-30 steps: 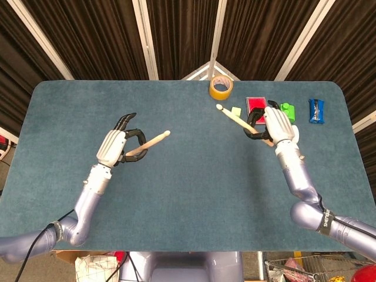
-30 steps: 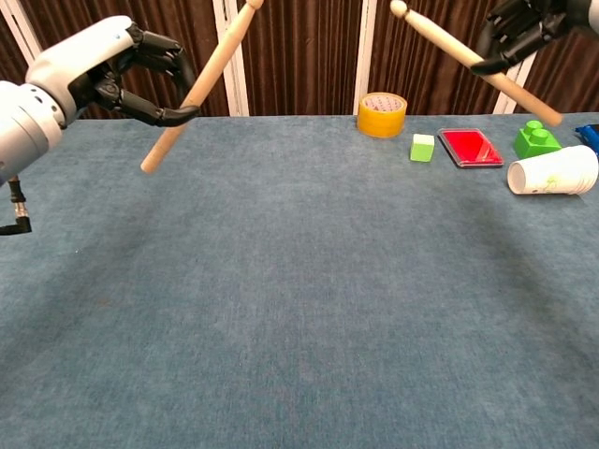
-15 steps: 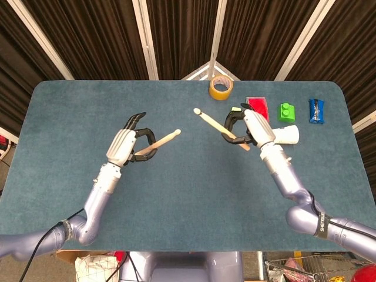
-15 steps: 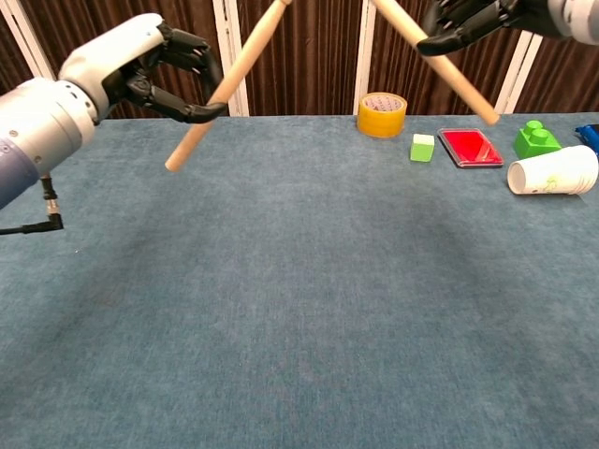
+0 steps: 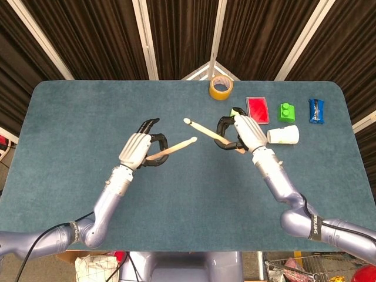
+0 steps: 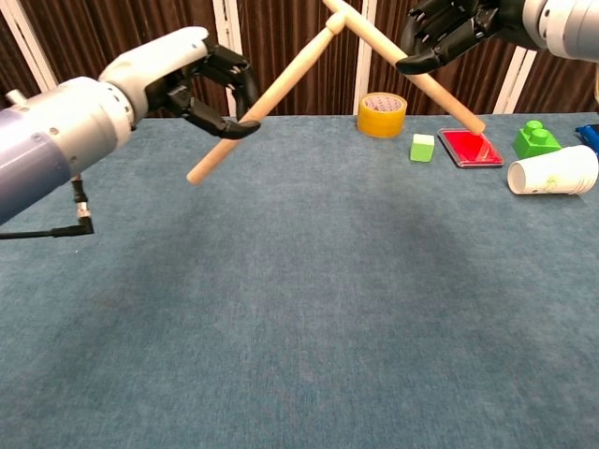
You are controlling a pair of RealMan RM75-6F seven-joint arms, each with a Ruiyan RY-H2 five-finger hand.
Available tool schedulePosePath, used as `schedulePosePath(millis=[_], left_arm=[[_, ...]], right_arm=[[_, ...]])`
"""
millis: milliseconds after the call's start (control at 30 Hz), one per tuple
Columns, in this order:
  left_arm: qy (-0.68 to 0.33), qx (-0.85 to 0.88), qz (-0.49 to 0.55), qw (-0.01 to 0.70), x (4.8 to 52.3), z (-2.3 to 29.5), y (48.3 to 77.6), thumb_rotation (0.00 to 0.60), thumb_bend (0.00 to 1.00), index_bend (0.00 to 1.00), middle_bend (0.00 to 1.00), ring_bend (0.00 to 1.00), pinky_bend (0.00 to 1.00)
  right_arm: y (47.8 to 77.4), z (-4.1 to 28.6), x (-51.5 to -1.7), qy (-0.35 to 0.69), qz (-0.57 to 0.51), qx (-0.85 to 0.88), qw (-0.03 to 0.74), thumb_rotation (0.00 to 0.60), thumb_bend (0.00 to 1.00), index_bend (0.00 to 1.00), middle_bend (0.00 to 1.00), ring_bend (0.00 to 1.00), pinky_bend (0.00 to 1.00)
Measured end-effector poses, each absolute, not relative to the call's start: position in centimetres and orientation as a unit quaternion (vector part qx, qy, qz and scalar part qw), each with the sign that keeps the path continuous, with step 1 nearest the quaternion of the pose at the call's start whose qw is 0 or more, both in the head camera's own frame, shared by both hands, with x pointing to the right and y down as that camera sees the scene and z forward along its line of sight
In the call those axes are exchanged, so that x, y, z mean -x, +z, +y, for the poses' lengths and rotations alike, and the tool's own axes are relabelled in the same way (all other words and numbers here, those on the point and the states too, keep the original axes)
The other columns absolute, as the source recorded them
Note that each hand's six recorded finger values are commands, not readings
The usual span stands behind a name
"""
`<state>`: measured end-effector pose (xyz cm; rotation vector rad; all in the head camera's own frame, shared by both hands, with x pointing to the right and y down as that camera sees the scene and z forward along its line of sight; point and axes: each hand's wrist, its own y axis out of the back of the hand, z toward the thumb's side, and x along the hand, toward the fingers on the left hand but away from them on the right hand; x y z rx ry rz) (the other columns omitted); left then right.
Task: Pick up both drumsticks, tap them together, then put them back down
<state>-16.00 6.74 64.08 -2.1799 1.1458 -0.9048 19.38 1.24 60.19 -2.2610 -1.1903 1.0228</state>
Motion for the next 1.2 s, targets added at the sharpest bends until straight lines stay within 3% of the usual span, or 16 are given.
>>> schedulePosePath(millis=[1200], left_arm=[[-0.318,0.803,0.43,0.262,12.1,7.4,63.2,0.6,0.51,0.61,0.59,0.06,0.0]], right_arm=[[59.8,3.2,-18.1,0.372,-0.389,0.815,0.213,0.6,0.41,0.7,0.61,0.42,0.07]])
